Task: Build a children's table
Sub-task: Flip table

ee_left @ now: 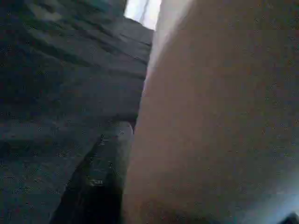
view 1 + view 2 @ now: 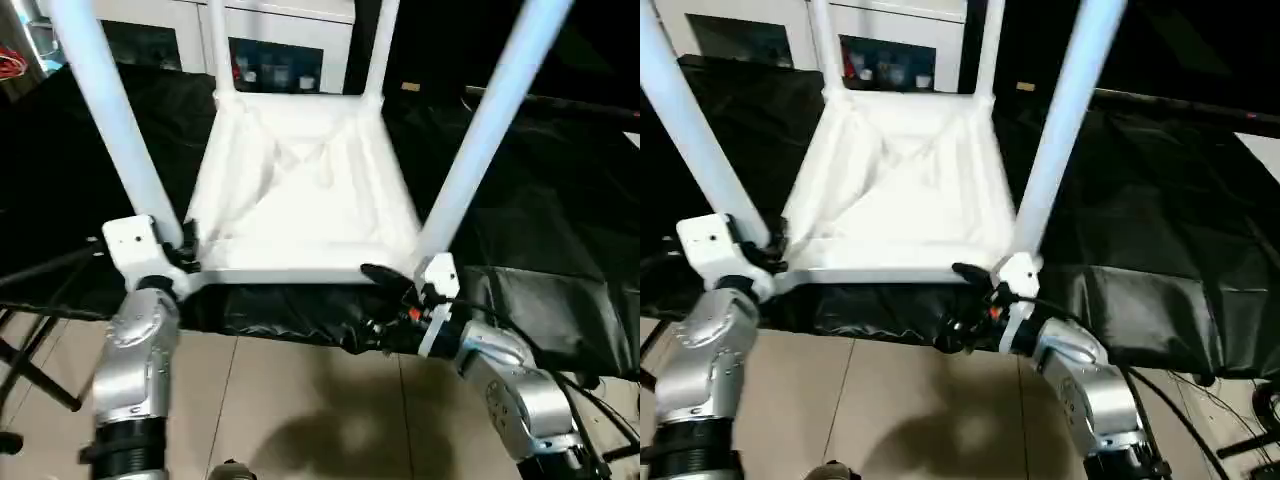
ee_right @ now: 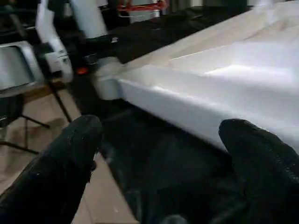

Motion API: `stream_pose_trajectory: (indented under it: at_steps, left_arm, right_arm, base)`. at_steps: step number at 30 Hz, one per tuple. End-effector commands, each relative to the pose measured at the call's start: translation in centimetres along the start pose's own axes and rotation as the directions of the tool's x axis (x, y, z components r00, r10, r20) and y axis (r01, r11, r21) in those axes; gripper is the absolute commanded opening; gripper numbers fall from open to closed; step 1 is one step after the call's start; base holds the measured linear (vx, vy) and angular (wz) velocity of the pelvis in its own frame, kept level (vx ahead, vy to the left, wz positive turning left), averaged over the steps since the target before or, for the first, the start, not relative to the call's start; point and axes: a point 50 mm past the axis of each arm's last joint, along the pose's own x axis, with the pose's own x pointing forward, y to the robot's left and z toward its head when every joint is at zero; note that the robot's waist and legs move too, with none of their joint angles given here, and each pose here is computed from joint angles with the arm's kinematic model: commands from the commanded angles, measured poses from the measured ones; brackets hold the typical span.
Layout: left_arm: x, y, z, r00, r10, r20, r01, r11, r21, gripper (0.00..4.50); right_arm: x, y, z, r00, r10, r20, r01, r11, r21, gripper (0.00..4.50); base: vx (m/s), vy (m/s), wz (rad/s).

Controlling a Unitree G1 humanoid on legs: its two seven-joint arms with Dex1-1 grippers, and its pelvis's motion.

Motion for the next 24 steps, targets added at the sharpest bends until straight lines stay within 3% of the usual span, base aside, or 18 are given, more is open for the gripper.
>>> stream_pose_trajectory:
  at_steps: [1,3,4,6,7,10,11,15,20,21,24]
  left_arm:
    - [0.4,-3.0,-0.3,0.99,-0.138,-0.022,0.132,0.976,-0.173,2.25]
    - [0.5,-3.8,-0.4,0.987,-0.157,-0.031,0.147,0.966,-0.214,2.25]
    - [0.6,-5.0,-0.5,0.982,-0.187,-0.041,0.173,0.959,-0.224,2.25]
    - [0.6,-5.0,-0.5,0.982,-0.187,-0.041,0.173,0.959,-0.224,2.25]
    - [0.7,-5.9,-0.6,0.978,-0.203,-0.043,0.188,0.955,-0.229,2.25]
    - [0.8,-6.6,-0.5,0.979,-0.202,-0.035,0.188,0.952,-0.244,2.25]
    - [0.8,-6.6,-0.5,0.979,-0.202,-0.035,0.187,0.951,-0.244,2.25]
    - [0.9,-7.0,-0.7,0.981,-0.191,-0.041,0.174,0.95,-0.261,2.25]
    - [1.0,-6.8,-0.8,0.983,-0.176,-0.042,0.16,0.953,-0.259,2.25]
    - [1.0,-6.7,-0.8,0.985,-0.17,-0.039,0.155,0.958,-0.241,2.25]
    - [0.9,-6.5,-1.0,0.986,-0.164,-0.04,0.152,0.964,-0.217,2.25]
  right_arm:
    - [0.0,0.2,0.5,1.0,0.026,0.011,-0.026,1.0,0.002,4.5]
    - [0.0,0.3,0.4,0.999,0.037,0.004,-0.037,0.999,0.017,4.5]
    - [0.1,0.2,0.2,1.0,0.02,-0.005,-0.02,0.999,0.05,4.5]
    - [0.1,0.2,0.2,1.0,0.02,-0.005,-0.02,0.999,0.05,4.5]
    - [0.5,-0.7,0.2,0.998,-0.068,0.004,0.068,0.994,0.081,4.5]
    - [1.0,-1.7,0.4,0.987,-0.159,0.025,0.154,0.978,0.141,4.5]
    - [1.0,-1.7,0.4,0.987,-0.16,0.026,0.155,0.978,0.141,4.5]
    - [1.9,-2.6,1.1,0.959,-0.259,0.114,0.221,0.937,0.272,4.5]
    - [2.3,-3.6,1.3,0.927,-0.35,0.137,0.285,0.892,0.35,4.5]
    - [2.5,-3.8,2.0,0.91,-0.363,0.2,0.256,0.871,0.419,4.5]
    - [2.4,-3.8,2.6,0.897,-0.365,0.249,0.223,0.861,0.457,4.5]
  base:
    - [0.0,0.0,0.0]
    - [0.0,0.0,0.0]
    - [0.0,0.0,0.0]
    - [0.0,0.0,0.0]
    - [0.0,0.0,0.0]
    - [0.0,0.0,0.0]
    - [0.0,0.0,0.0]
    - [0.0,0.0,0.0]
    - [0.0,0.0,0.0]
    - [0.0,0.0,0.0]
    - [0.0,0.0,0.0]
